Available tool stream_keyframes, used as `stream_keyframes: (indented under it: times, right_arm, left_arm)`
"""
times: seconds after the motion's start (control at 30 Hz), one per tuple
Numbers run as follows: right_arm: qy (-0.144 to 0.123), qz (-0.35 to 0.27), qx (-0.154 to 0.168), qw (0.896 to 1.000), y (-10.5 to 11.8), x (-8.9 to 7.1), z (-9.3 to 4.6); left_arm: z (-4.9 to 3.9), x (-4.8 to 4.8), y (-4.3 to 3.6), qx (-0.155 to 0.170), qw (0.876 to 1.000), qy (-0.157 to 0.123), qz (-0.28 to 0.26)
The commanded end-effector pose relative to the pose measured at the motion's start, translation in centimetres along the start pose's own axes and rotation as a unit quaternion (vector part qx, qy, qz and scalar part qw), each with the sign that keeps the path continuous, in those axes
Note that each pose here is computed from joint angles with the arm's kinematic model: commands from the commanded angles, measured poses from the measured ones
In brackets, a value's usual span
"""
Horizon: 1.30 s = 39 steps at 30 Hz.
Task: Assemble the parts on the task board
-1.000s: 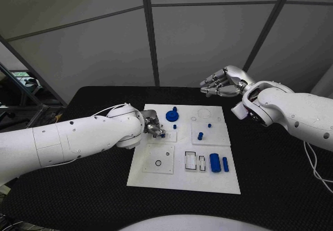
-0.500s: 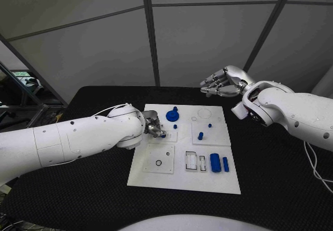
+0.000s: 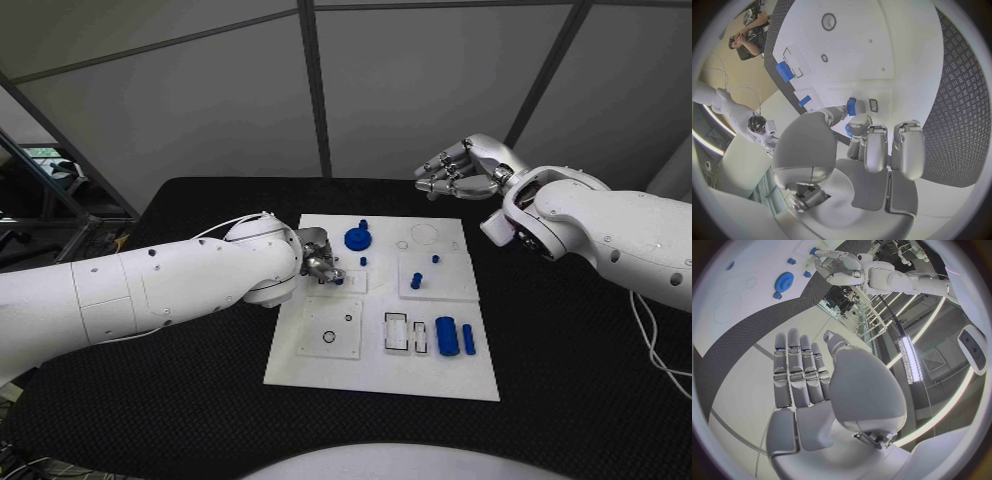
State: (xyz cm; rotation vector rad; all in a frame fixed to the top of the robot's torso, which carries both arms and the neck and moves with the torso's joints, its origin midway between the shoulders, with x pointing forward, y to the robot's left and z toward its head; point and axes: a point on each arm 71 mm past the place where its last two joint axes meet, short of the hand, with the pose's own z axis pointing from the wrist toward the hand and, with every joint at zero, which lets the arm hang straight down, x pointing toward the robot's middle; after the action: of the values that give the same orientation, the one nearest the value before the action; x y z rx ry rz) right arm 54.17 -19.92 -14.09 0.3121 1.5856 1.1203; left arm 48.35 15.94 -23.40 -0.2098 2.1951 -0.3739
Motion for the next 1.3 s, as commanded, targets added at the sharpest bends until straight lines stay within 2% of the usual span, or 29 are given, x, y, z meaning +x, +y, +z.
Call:
stream_keyframes:
  times: [0.03,0.47,1.3]
  right_arm:
    - [0.002,0.0,-0.004,1.0,0.16,-0.01,0.05]
    - [0.001,-0.001,-0.003,1.0,0.09,-0.04,0.09]
    - [0.002,-0.001,-0.001,1.0,0.03,0.0,0.15]
  left_arm:
    - [0.1,0.31,-0.06,-0.004,1.0,0.014,0.012]
    - [0.43,0.38,-0.15,-0.008,0.999,0.024,0.02]
    - [0.68,0.26,-0.2,-0.015,1.0,0.019,0.018]
